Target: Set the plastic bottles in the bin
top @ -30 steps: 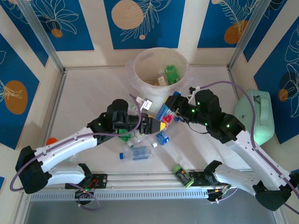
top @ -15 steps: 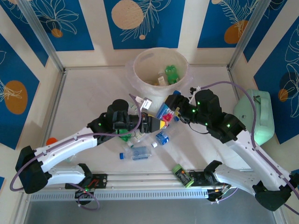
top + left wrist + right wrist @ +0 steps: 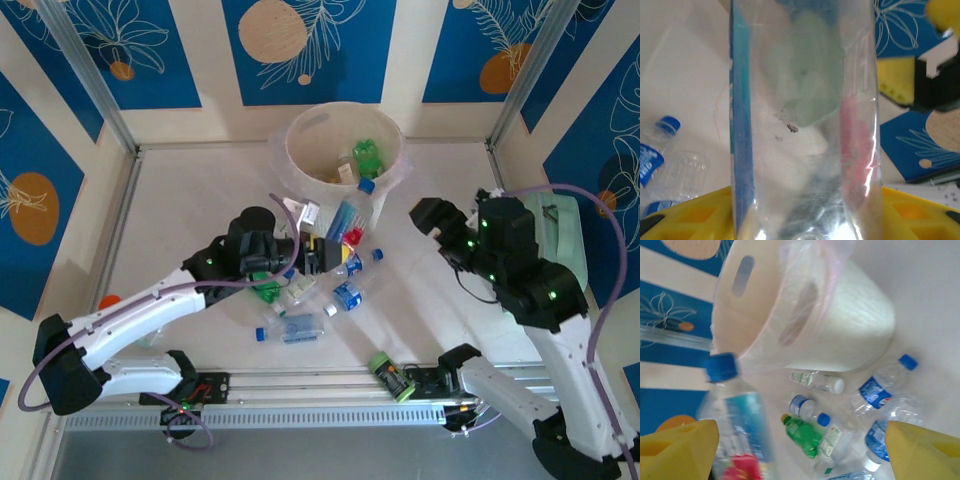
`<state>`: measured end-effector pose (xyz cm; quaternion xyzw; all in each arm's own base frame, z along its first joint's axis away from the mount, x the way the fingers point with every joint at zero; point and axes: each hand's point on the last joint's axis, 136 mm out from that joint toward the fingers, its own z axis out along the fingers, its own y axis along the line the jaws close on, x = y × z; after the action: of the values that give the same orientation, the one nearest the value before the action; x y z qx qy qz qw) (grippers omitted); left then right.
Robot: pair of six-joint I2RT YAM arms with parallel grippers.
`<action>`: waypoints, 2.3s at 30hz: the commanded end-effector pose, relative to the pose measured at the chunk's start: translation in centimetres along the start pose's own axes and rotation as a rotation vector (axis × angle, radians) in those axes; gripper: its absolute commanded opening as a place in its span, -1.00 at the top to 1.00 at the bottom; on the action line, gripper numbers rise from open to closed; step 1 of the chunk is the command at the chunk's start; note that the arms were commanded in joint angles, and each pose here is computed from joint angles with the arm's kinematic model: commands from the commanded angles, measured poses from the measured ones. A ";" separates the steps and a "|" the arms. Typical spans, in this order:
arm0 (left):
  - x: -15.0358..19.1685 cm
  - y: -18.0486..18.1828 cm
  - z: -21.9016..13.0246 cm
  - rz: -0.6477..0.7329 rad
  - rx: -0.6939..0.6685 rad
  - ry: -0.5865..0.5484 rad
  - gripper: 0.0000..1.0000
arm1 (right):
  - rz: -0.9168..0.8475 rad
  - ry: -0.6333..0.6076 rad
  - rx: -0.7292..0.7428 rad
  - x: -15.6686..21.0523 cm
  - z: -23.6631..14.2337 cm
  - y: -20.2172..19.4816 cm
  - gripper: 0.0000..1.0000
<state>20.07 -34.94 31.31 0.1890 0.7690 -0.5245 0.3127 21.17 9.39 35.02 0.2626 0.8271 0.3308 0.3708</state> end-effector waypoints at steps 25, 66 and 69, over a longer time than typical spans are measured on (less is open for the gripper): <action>-21.5 5.2 4.7 -0.262 -0.017 -0.222 -0.11 | 0.065 0.293 0.209 9.8 4.5 -9.6 -0.61; -5.5 2.8 -8.6 -0.131 -0.063 -0.146 -0.79 | 0.188 0.465 0.504 16.6 19.4 -15.7 -0.59; -4.3 3.7 -8.5 -0.174 -0.065 -0.140 -0.78 | 0.189 0.470 0.519 16.7 19.9 -16.2 -0.58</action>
<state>23.67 -25.66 32.93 0.0775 0.7915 -0.5154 0.3190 23.57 17.07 5.72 0.3321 0.9220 0.1884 0.0645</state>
